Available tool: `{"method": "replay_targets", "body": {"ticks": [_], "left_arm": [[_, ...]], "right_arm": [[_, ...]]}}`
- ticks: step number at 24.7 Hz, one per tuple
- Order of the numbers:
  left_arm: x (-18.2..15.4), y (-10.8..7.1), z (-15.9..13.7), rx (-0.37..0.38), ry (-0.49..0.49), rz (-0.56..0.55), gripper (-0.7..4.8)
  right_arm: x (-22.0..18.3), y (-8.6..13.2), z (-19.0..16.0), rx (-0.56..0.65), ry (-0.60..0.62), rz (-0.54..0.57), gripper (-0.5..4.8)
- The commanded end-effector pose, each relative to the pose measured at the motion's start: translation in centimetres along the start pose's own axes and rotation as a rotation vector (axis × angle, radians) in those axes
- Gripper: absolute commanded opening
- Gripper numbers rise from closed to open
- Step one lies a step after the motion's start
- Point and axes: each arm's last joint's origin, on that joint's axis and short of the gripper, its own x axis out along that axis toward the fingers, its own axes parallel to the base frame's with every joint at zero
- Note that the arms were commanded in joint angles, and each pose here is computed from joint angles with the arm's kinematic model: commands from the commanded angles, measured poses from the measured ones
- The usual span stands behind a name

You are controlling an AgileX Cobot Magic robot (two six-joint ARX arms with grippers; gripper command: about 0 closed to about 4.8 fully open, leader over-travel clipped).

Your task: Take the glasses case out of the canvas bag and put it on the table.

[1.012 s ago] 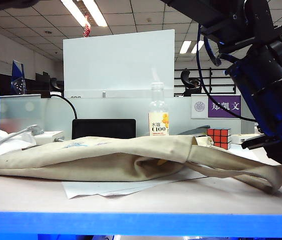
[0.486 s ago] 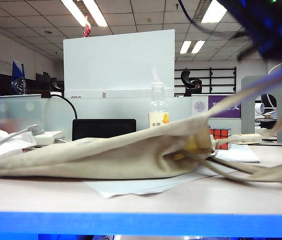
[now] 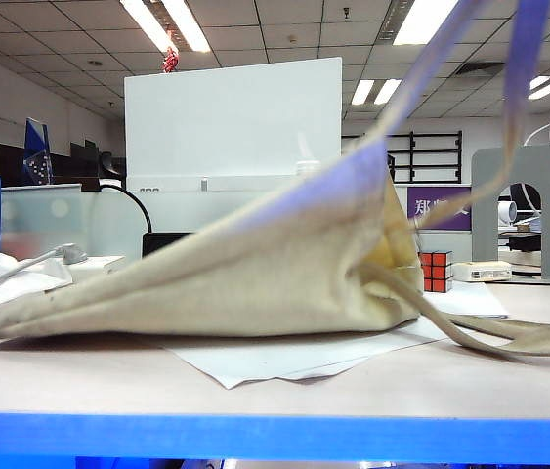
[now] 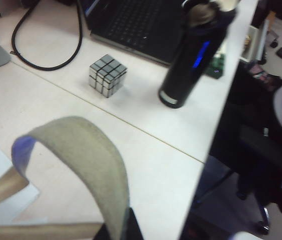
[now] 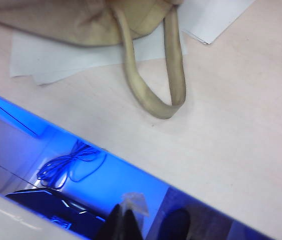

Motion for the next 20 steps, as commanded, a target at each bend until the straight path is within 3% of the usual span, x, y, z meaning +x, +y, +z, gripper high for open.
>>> {"method": "replay_targets", "body": {"ticks": [1,10,17,20], "left_arm": [[-4.1,-1.8,1.2,0.028,-0.026,-0.018,-0.06],[-11.8,-6.4,1.8,0.055,-0.028,-0.045,-0.06],[-14.0,-8.1,0.8,0.057,0.051,-0.020,-0.06],[-14.1,-8.1,0.6,0.056,0.072,-0.019,-0.06]], "right_arm": [[0.3,-0.1,0.4,-0.020,-0.045,-0.003,-0.07],[1.1,-0.1,0.4,-0.045,-0.028,0.022,-0.07],[2.2,0.2,2.7,-0.046,-0.214,0.227,-0.07],[4.3,0.3,3.2,-0.005,-0.204,0.358,-0.07]]}}
